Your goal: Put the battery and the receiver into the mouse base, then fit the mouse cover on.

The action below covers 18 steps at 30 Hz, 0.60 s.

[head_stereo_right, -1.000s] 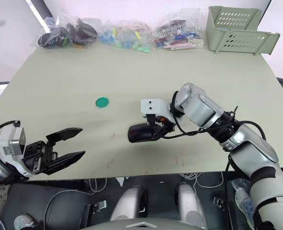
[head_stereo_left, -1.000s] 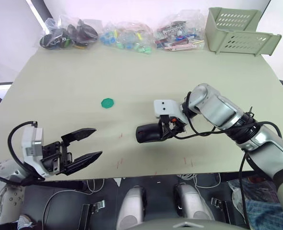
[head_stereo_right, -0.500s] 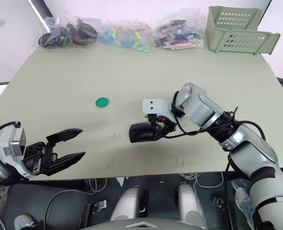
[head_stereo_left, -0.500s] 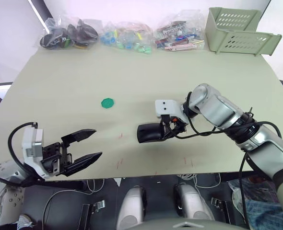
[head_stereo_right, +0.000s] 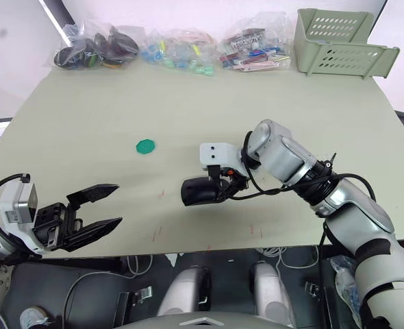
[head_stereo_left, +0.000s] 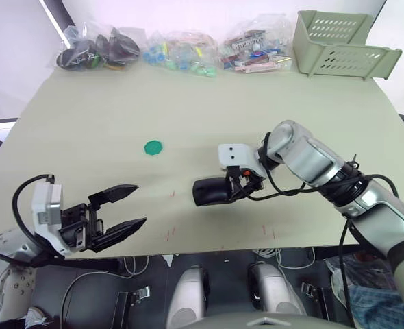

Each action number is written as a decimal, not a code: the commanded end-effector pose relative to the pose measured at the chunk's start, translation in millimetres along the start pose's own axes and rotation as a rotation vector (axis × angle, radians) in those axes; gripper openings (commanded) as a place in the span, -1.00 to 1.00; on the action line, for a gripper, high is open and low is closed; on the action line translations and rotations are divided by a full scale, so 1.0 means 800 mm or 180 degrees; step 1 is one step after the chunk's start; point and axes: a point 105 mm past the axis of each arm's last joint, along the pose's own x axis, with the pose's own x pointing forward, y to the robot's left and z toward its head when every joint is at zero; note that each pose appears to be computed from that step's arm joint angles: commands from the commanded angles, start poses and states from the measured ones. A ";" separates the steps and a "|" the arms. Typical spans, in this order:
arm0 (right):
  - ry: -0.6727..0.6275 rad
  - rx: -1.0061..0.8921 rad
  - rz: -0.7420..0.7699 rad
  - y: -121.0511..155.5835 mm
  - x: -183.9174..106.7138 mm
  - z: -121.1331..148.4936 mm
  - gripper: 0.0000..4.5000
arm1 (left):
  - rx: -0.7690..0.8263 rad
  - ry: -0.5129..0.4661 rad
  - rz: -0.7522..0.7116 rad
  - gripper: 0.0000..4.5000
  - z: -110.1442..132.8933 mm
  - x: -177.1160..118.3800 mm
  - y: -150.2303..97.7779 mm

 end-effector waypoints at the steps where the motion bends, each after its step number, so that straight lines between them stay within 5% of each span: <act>1: -0.0126 -0.0110 -0.0033 0.002 -0.007 0.015 0.36 | 0.0112 -0.0042 -0.0050 1.00 0.008 0.001 -0.003; 18: -0.0134 -0.0170 -0.0019 0.001 -0.006 0.018 0.36 | 0.0103 0.0026 0.0028 1.00 0.001 -0.006 -0.002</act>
